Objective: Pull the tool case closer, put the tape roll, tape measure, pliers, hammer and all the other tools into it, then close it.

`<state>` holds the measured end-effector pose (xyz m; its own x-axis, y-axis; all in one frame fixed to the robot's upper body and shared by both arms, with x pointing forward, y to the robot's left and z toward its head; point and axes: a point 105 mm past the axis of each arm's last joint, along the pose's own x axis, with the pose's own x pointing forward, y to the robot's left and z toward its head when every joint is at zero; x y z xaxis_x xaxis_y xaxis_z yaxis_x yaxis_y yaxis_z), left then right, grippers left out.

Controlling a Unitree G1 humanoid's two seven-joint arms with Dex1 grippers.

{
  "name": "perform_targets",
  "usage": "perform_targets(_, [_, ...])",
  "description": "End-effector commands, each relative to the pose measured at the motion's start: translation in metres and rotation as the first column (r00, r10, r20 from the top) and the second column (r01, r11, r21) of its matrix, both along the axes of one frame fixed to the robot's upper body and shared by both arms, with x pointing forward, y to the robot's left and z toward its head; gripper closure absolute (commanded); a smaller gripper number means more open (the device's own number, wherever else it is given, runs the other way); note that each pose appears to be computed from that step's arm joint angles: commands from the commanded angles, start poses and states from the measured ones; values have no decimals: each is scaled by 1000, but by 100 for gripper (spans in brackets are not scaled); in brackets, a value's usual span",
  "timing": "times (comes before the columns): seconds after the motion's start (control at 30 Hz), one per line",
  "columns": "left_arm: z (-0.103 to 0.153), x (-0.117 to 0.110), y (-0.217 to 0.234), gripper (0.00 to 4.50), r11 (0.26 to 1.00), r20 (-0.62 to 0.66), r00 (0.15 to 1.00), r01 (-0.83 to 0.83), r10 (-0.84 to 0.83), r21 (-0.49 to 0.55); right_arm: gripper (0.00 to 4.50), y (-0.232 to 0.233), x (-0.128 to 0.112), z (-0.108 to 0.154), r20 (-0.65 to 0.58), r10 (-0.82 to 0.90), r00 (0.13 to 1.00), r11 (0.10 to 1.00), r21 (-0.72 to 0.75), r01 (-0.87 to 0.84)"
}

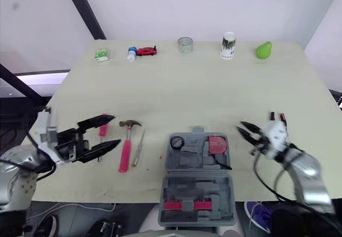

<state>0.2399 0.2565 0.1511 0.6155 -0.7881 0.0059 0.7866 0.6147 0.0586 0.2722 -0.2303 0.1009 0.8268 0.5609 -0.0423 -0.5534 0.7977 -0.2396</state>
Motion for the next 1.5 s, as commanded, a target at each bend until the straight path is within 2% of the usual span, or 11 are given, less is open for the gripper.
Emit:
perform_targets(0.03, [3,-2,32,0,982,33,981,-190,190,-21,350,-31,-18,11,35,-116,993,993,25,116])
perform_targets(0.2, [-19,-23,80,0,918,-26,918,-397,396,-13,350,-79,-57,2,-1,-305,952,951,59,305])
perform_targets(0.27, [-29,-36,96,0,885,-58,884,-465,464,-3,263,-98,-75,-1,-19,-396,918,915,78,396])
perform_targets(0.43, [-51,-67,119,0,826,-123,819,-562,561,29,6,-119,-106,-8,-64,-506,860,853,109,510])
perform_targets(0.6, [-71,-100,153,0,716,-182,698,-695,693,60,6,-134,-142,-24,-137,-555,820,819,86,568])
perform_targets(0.83, [-82,-111,153,0,733,-210,706,-672,676,102,6,-147,-154,-28,-163,-587,793,791,94,604])
perform_targets(0.93, [-74,-92,143,0,781,-178,762,-620,622,75,6,-147,-140,-24,-133,-607,783,775,119,621])
perform_targets(1.07, [-59,-63,114,0,865,-118,857,-499,502,54,6,-129,-111,-8,-87,-560,824,807,165,567])
perform_targets(1.23, [-35,-31,85,0,920,-32,920,-390,391,43,6,-111,-83,3,-75,-534,842,825,173,538])
perform_targets(1.37, [-12,-6,51,0,967,35,967,-252,251,30,6,-92,-57,2,-107,-535,838,814,202,545])
perform_targets(1.5, [5,11,24,0,991,70,988,-136,135,2,6,-73,-36,-12,-188,-529,827,797,225,561])
